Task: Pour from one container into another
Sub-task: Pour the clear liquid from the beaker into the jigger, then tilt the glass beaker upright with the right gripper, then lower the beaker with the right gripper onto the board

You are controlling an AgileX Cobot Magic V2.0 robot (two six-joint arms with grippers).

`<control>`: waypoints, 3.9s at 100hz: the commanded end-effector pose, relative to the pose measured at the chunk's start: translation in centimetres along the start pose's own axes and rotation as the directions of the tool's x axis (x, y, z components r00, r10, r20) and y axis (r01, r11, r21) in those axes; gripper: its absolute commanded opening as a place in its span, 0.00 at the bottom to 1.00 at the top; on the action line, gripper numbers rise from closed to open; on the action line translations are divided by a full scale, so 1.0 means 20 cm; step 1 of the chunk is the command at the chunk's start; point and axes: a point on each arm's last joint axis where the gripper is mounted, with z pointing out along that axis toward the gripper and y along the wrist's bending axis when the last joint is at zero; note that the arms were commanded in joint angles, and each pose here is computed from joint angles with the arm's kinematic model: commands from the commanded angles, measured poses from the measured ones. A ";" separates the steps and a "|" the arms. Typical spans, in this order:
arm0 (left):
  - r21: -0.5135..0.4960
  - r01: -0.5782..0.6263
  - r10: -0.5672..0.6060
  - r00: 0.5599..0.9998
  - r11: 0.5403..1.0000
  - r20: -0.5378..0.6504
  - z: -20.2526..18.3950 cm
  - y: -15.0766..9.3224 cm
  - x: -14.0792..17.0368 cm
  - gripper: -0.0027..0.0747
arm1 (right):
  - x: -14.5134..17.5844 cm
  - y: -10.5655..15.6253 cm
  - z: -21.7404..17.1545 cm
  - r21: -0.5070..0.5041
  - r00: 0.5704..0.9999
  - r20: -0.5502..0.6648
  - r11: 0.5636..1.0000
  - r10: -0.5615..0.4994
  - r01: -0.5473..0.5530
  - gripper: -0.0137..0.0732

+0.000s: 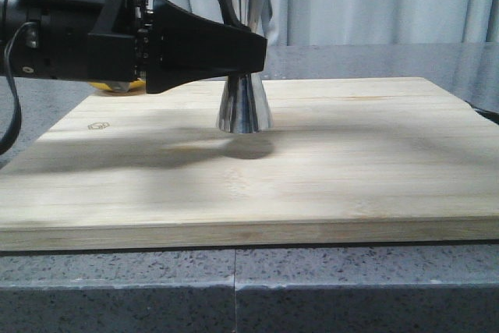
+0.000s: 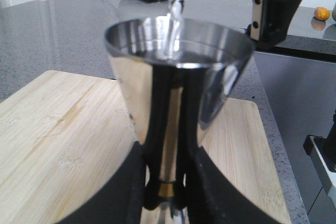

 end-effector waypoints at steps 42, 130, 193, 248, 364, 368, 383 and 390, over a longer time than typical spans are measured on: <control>0.119 -0.050 0.024 0.976 0.992 0.217 -0.02 -0.07 -0.17 0.01 | 0.00 -0.09 -0.05 0.064 0.999 -0.005 0.996 -0.054 0.054 0.38; 0.120 -0.051 0.024 0.976 0.991 0.216 -0.02 -0.07 -0.17 0.01 | 0.00 -0.10 -0.05 0.076 0.993 0.007 0.990 0.115 -0.116 0.38; 0.122 -0.052 0.025 0.976 0.991 0.215 -0.02 -0.08 -0.17 0.01 | 0.08 -0.14 -0.06 0.155 0.608 0.092 0.592 0.789 -0.791 0.38; 0.123 -0.053 0.025 0.977 0.991 0.214 -0.02 -0.08 -0.17 0.01 | 0.46 0.04 -0.09 0.407 0.232 0.185 0.140 0.955 -0.902 0.38; 0.134 -0.058 0.030 0.979 0.989 0.204 -0.02 -0.08 -0.17 0.01 | 0.56 0.59 0.24 0.415 0.082 0.222 -0.018 0.972 -0.910 0.32; 0.134 -0.058 0.030 0.979 0.989 0.204 -0.02 -0.08 -0.17 0.01 | 0.56 0.59 0.24 0.415 0.080 0.218 -0.018 0.973 -0.910 0.32; 0.134 -0.058 0.030 0.979 0.989 0.203 -0.02 -0.08 -0.17 0.01 | 0.56 0.61 0.25 0.414 0.080 0.220 -0.018 0.972 -0.910 0.32; 0.134 -0.058 0.030 0.979 0.989 0.203 -0.02 -0.08 -0.17 0.01 | 0.56 0.61 0.25 0.415 0.078 0.218 -0.020 0.973 -0.910 0.32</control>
